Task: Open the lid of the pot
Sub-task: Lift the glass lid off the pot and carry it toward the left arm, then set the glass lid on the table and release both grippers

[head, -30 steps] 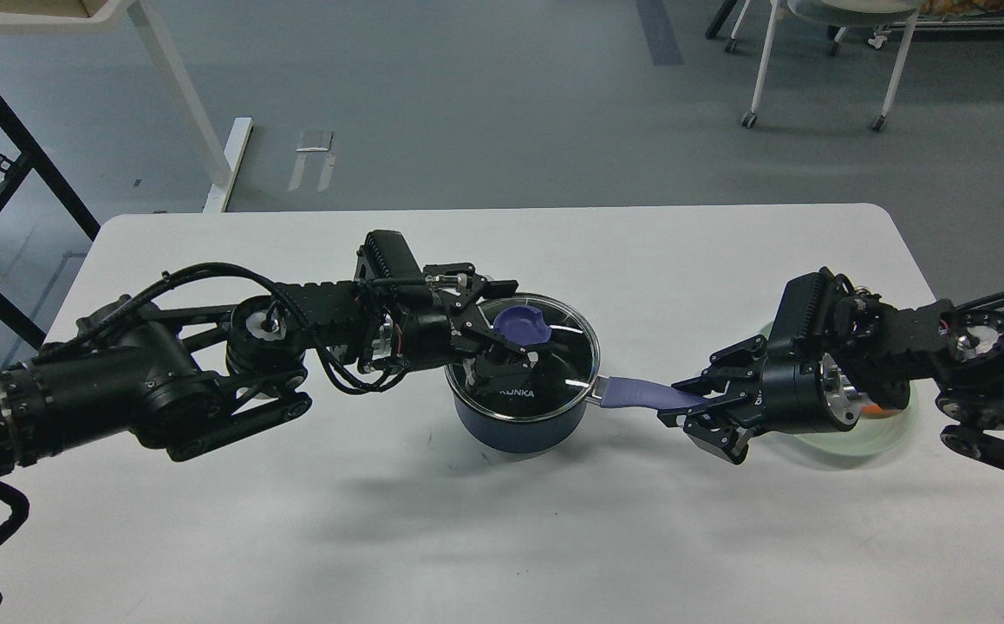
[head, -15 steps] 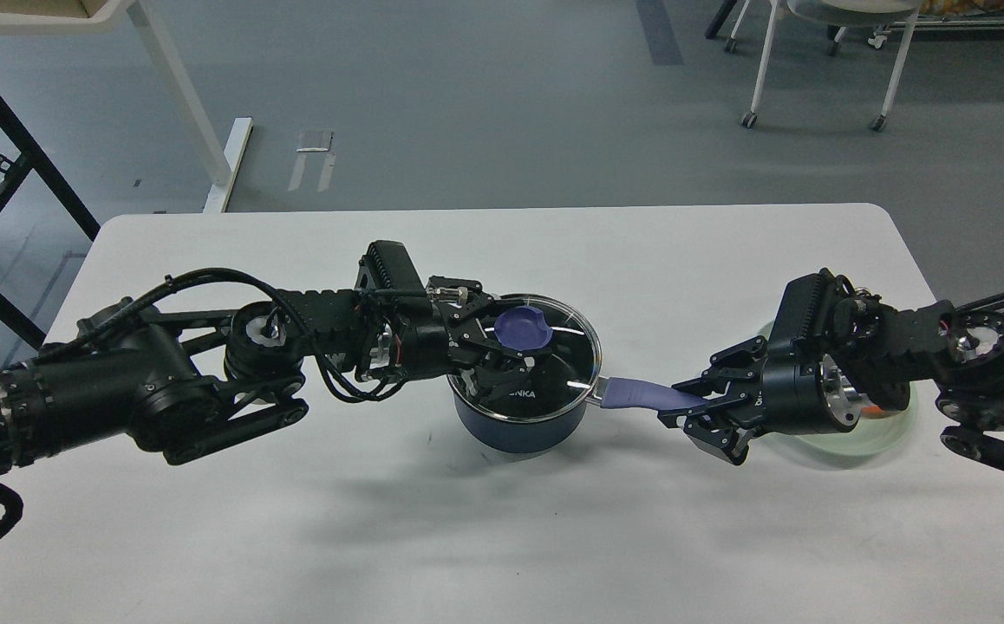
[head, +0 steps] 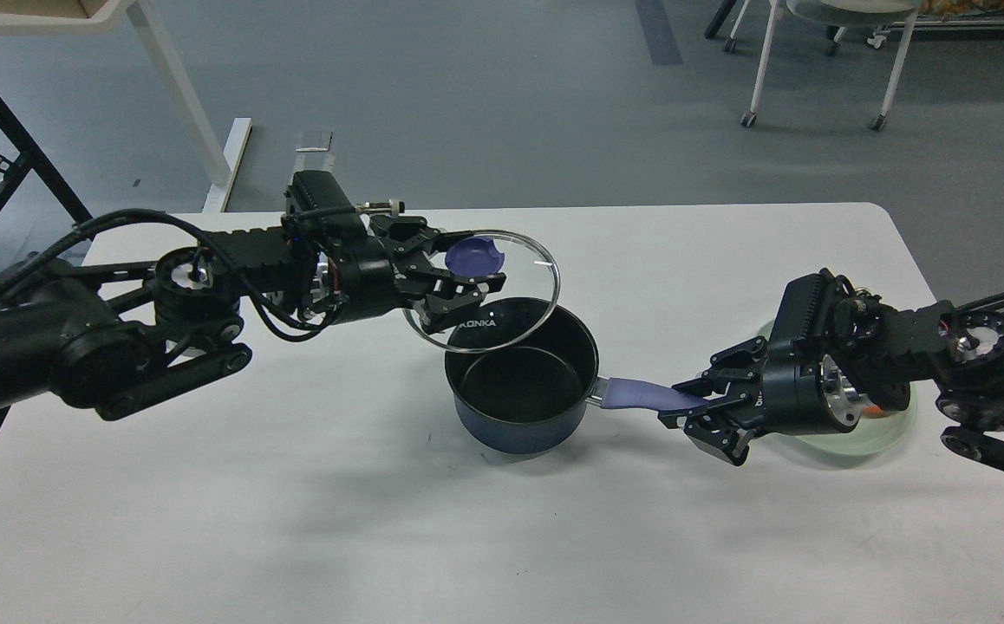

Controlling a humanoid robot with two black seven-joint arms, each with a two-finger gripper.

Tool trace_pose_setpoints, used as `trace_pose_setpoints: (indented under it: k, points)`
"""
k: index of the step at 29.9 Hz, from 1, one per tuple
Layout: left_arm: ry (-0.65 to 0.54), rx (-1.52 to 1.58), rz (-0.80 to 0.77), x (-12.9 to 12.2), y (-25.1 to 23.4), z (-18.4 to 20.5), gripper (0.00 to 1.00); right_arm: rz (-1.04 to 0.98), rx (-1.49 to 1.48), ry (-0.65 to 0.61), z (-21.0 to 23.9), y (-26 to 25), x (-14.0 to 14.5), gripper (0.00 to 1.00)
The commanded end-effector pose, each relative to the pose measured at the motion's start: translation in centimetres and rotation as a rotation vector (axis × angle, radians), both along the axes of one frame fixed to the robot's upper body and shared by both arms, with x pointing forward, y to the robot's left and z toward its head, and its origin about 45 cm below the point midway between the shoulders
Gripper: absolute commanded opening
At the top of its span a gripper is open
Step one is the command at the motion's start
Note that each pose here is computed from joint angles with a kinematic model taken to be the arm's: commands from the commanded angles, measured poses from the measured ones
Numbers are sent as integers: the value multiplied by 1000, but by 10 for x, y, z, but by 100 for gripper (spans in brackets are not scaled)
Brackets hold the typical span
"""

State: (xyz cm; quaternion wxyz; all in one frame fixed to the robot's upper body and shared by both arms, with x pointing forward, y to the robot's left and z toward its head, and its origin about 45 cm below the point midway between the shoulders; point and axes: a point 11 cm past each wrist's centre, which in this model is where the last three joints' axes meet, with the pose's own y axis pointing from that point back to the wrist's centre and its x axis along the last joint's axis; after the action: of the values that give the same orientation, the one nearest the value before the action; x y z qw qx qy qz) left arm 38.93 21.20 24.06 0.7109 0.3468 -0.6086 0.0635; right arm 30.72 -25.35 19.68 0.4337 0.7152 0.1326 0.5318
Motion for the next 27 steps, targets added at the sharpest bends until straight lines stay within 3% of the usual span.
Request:
trace_pose_setpoints:
  k: [1, 6, 15, 25, 27]
  points:
    - [34, 64, 58, -17, 56, -3, 39, -4, 0, 3, -1, -1, -1, 24]
    - [95, 179, 138, -50, 133, -27, 39, -7, -2, 0, 0, -3, 0, 24]
    - [148, 269, 240, -93, 202, -88, 39, -6, -4, -7, 2, -2, 3, 24]
    - [119, 293, 239, -81, 206, -112, 42, -10, -5, -5, 1, -4, 2, 24]
    - [121, 292, 239, -81, 205, -112, 50, -8, -5, -3, 1, -4, 1, 24]
